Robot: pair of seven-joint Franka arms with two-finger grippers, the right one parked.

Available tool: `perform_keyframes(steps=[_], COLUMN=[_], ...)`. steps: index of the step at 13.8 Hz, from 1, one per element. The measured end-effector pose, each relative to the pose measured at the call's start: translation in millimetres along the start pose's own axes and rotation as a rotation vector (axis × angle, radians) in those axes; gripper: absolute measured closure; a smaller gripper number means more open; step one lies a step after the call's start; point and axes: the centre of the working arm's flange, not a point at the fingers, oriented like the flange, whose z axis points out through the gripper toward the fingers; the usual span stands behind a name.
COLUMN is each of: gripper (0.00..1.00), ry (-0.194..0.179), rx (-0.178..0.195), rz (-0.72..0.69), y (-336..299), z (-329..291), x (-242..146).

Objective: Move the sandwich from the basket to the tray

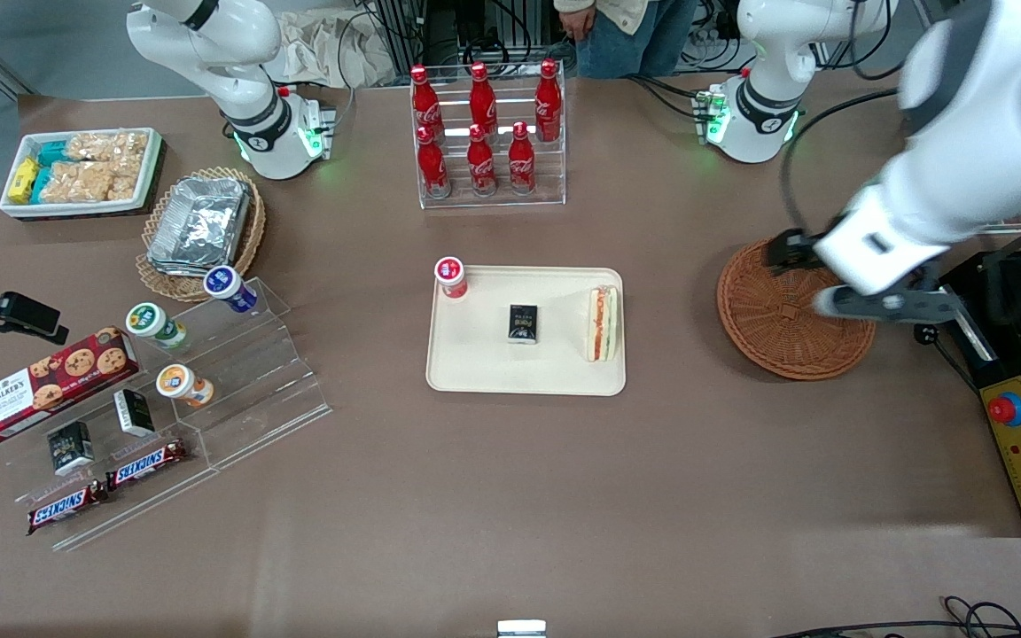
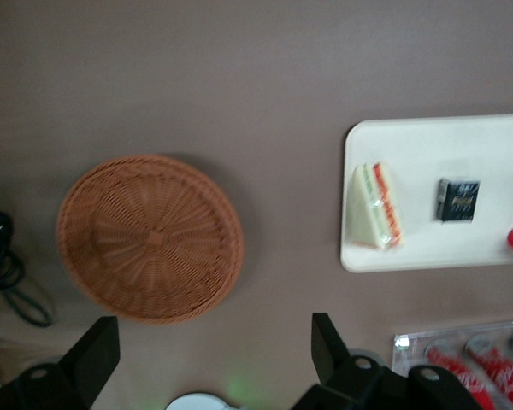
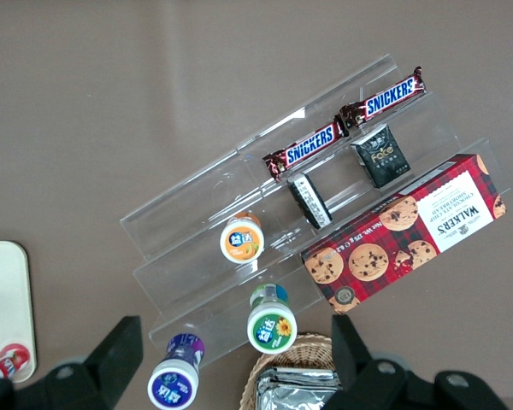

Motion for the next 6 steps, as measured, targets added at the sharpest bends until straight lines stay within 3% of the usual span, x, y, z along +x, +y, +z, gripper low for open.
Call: perform_keyframes(steps=[2, 4, 6], gripper=[0.00, 0.00, 0.00], ry=[-0.027, -0.021, 0.009], rx=[-0.007, 0.000, 0.012], rz=[0.007, 0.006, 0.010], y=[-33.4, -38.2, -32.1], z=[-7.7, -13.4, -17.4], x=[-14.3, -30.5, -49.3])
